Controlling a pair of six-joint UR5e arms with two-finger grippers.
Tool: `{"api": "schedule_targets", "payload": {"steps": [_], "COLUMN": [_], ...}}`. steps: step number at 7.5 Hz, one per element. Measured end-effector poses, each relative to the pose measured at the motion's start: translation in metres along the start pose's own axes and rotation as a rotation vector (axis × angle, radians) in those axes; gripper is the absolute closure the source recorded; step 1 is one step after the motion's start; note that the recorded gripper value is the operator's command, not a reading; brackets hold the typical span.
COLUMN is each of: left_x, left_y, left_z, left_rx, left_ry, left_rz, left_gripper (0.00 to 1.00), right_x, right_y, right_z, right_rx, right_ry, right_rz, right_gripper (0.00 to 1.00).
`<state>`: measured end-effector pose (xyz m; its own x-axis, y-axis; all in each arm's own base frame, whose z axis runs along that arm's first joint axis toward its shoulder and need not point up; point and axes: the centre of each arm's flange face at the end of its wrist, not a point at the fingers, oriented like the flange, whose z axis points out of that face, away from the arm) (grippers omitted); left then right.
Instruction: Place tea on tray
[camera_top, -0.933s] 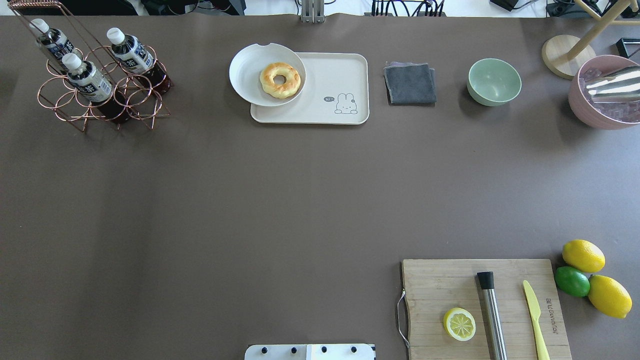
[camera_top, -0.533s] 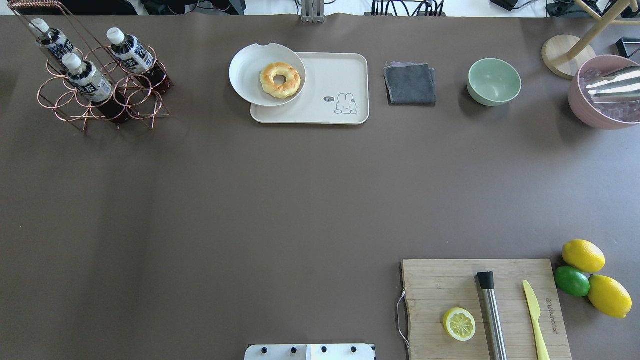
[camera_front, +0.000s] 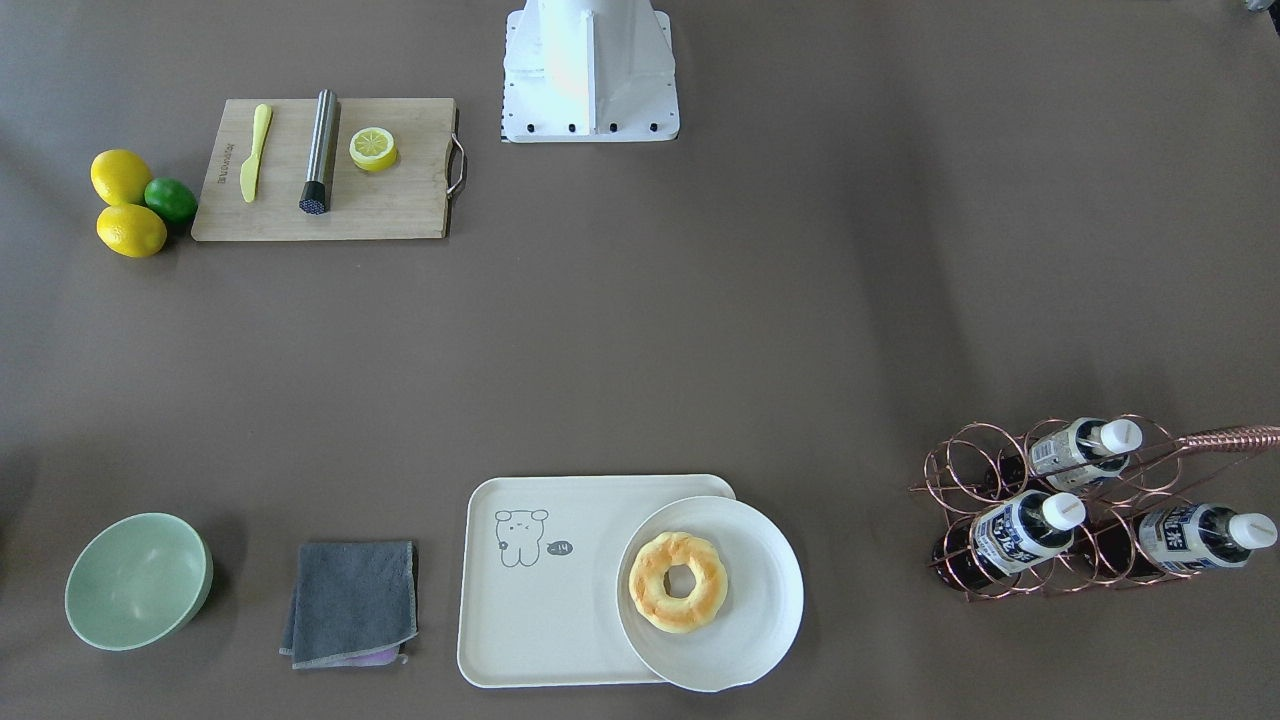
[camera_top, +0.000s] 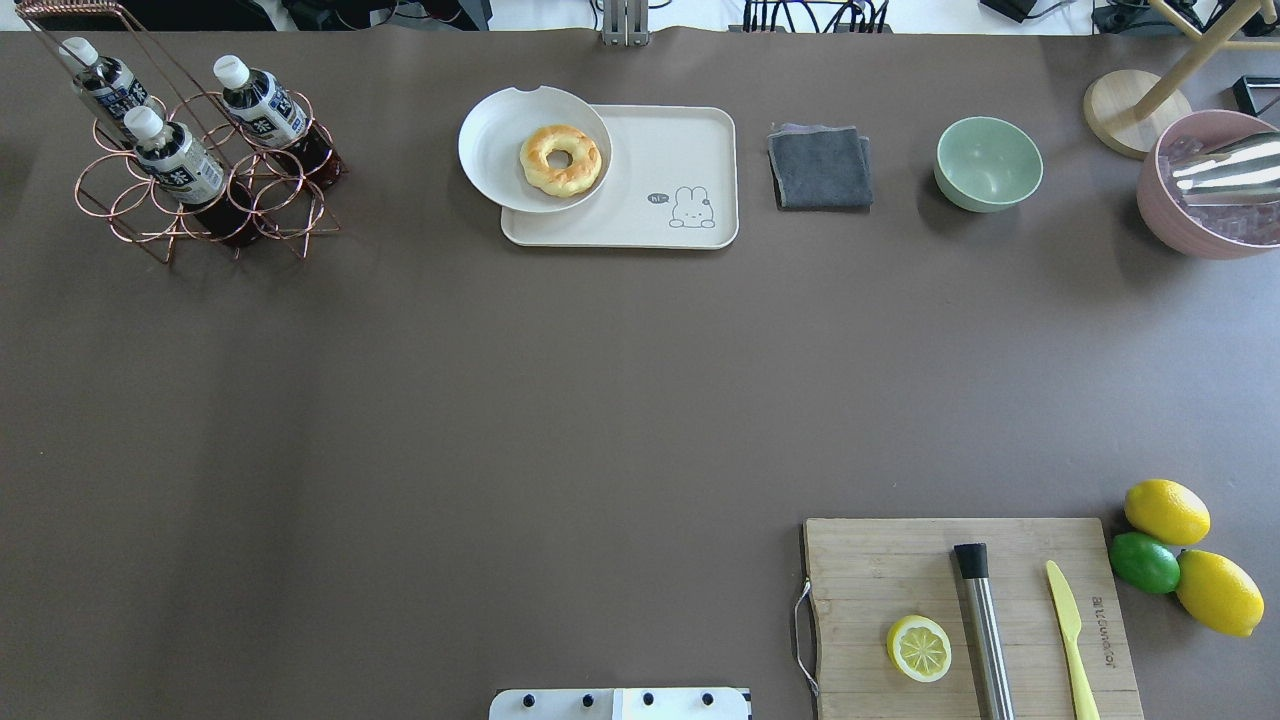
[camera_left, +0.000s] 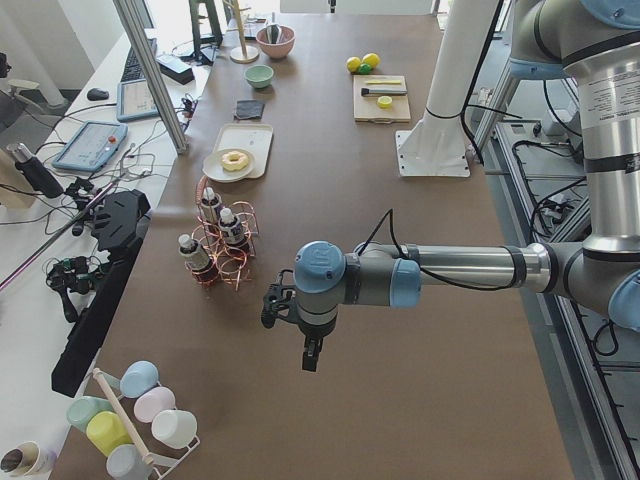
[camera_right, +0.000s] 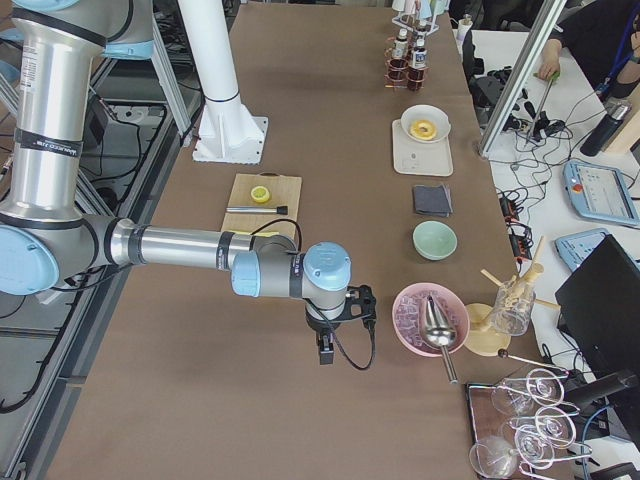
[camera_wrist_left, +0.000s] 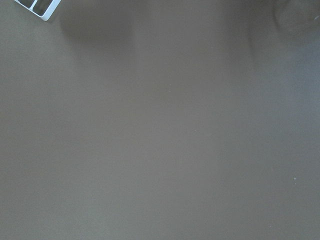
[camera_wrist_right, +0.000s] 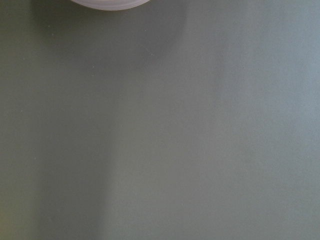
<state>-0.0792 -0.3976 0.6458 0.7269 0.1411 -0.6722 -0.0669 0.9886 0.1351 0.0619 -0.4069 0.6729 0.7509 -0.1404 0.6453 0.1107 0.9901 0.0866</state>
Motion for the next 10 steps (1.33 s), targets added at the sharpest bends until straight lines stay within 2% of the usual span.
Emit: {"api": "schedule_targets", "payload": {"steps": [4,7,9,10], "left_x": [0.004,0.009,0.014,0.019], "left_y": [-0.006,-0.022,-0.030,-0.034], "left_z": [-0.005,-0.013,-0.014,-0.016], "left_rx": [0.011,0.029,0.049,0.063], "left_ry": [-0.001,0.001,0.060,0.110], "left_rz": [0.005,0.015,0.014,-0.008], "left_gripper": [0.01,0.01,0.01,0.01], "right_x": [-0.004,-0.014,-0.021,-0.020], "right_y": [-0.002,-0.011,-0.013,-0.009], "right_z": [-0.005,-0.032,-0.036,-0.034], "right_rx": [0.011,0.088,0.116,0.114], "right_ry": [0.002,0.008,-0.067,-0.084], "right_rz": [-0.007,-0.046,-0.037,-0.033], "right_gripper": [0.00,0.00,0.00,0.00]}}
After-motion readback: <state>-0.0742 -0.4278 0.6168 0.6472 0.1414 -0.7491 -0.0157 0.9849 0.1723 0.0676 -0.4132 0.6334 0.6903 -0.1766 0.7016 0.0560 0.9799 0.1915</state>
